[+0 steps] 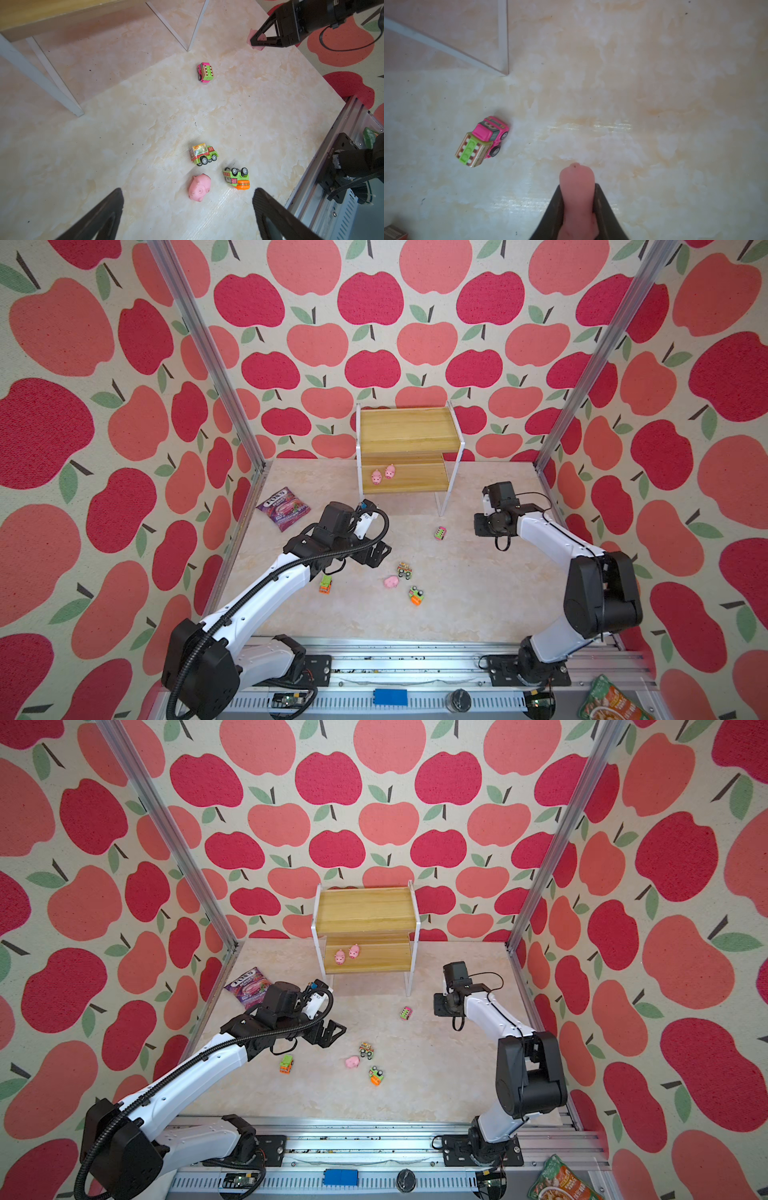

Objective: Place and organize the plastic toys onto the shelf

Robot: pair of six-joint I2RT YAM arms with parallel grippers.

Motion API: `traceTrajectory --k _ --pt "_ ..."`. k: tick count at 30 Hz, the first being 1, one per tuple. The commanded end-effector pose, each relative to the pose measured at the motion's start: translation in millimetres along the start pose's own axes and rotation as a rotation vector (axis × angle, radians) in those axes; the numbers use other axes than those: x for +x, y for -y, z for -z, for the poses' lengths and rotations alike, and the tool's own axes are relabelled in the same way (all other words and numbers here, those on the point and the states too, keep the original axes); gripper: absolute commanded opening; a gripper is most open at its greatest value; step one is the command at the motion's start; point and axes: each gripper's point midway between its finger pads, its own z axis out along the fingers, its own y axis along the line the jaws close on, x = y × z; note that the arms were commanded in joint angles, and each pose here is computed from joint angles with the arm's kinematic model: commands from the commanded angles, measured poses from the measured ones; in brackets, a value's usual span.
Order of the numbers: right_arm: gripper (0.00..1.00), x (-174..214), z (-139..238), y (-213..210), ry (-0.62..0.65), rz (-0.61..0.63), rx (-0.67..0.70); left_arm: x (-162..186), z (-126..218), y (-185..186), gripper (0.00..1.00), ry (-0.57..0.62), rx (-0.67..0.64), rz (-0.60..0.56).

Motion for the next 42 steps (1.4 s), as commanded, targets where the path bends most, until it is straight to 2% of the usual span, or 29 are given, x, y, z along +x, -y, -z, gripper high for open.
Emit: traceTrajectory --k 1,6,14,17,21,25,29,38,42 --pt "0.25 25.0 -10.4 -17.9 -0.046 -0.05 -0.051 -11.5 0.0 -2.1 0.99 0.023 -0.003 0.012" --pt "0.27 42.1 -32.2 -37.2 -0.065 -0.048 -0.066 -9.6 -2.7 -2.2 1.0 0.013 0.006 0.021" --pt "0.31 46.2 -55.4 -38.0 -0.085 -0.009 0.026 -8.5 -2.2 -1.5 1.0 0.011 0.004 0.016" --pt "0.37 46.7 -58.4 -38.7 -0.087 0.0 0.038 -9.8 -0.9 -0.3 1.0 0.016 0.005 0.011" --pt "0.51 40.9 -45.4 -42.8 -0.042 0.026 0.036 -10.5 0.8 -0.5 1.0 0.022 0.002 0.009" --pt "0.64 31.1 -20.6 -47.2 0.078 0.032 -0.002 -11.5 3.3 1.7 1.0 0.031 0.005 0.0" --pt "0.71 32.6 -4.7 -51.4 0.227 0.021 -0.027 -14.2 8.2 3.2 1.0 0.05 -0.003 -0.011" --pt "0.74 45.1 9.1 -56.9 0.581 0.029 0.021 -16.3 15.0 10.3 1.0 0.071 0.0 -0.039" --pt "0.74 51.3 1.9 -48.2 0.639 -0.009 0.039 -16.4 16.3 12.3 1.0 0.075 0.002 -0.047"
